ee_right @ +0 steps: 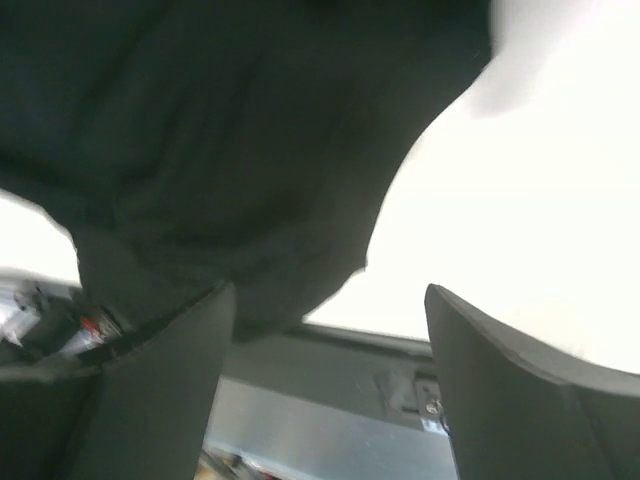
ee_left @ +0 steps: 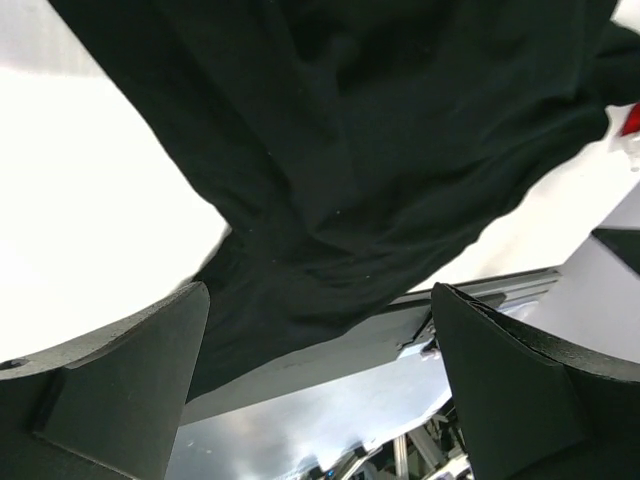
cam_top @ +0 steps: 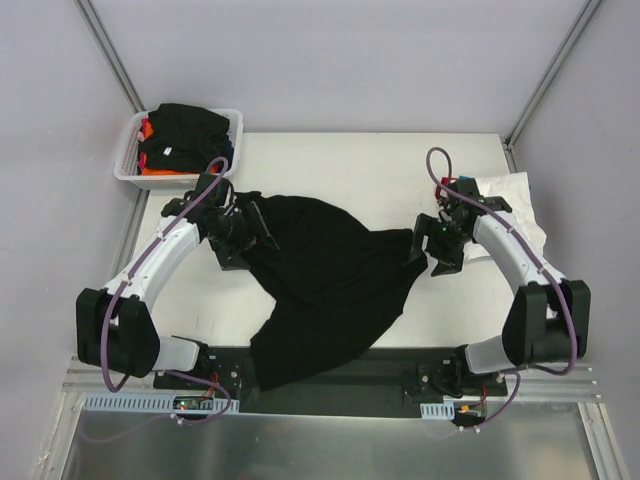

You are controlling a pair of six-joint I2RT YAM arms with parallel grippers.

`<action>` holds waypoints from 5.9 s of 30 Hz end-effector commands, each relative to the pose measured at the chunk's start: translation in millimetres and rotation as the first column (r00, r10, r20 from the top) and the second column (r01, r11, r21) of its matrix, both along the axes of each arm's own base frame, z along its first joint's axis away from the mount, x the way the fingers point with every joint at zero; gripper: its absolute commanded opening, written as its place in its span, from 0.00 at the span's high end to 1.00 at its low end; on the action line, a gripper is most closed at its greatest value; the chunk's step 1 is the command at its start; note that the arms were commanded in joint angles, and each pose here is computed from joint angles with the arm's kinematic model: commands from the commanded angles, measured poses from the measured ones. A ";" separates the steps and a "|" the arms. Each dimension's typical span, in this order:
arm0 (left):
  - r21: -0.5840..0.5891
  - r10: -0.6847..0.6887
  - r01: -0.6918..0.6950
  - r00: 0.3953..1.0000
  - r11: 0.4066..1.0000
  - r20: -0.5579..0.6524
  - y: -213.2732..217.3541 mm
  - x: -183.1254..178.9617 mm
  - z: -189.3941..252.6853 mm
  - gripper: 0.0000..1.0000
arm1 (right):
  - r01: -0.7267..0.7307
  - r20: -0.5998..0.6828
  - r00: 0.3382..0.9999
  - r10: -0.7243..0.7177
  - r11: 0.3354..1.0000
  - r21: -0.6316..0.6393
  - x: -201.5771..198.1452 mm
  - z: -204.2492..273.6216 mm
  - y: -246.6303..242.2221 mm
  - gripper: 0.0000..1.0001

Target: Fold and stack the t-shirts

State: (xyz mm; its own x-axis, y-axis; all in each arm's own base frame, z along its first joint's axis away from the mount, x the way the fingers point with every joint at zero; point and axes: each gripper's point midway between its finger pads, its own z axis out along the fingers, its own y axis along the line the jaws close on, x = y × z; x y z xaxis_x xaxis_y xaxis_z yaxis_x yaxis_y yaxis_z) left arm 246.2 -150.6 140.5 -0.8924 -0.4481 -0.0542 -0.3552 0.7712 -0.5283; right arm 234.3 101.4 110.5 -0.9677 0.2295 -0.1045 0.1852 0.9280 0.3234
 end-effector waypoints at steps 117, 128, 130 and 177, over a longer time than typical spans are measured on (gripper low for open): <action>0.212 -0.085 0.109 0.989 0.971 -0.118 -17.9 101.5 -59.9 0.10 | 0.043 0.083 0.995 -0.060 0.982 0.185 117.6 22.3 8.3 0.51; 0.306 -0.144 0.150 0.989 0.940 -0.043 -12.8 149.9 -70.1 0.10 | -0.093 0.031 0.996 0.089 0.976 0.198 72.0 30.1 53.8 0.62; 0.307 -0.147 0.158 0.987 0.939 -0.058 -13.6 149.4 -77.4 0.10 | -0.111 -0.010 0.993 0.115 0.972 0.205 61.6 20.3 58.5 0.54; 0.309 -0.162 0.237 0.955 0.921 -0.249 13.4 52.4 -115.1 1.00 | -0.157 -0.163 0.964 0.210 0.944 0.291 33.3 -33.0 111.3 0.99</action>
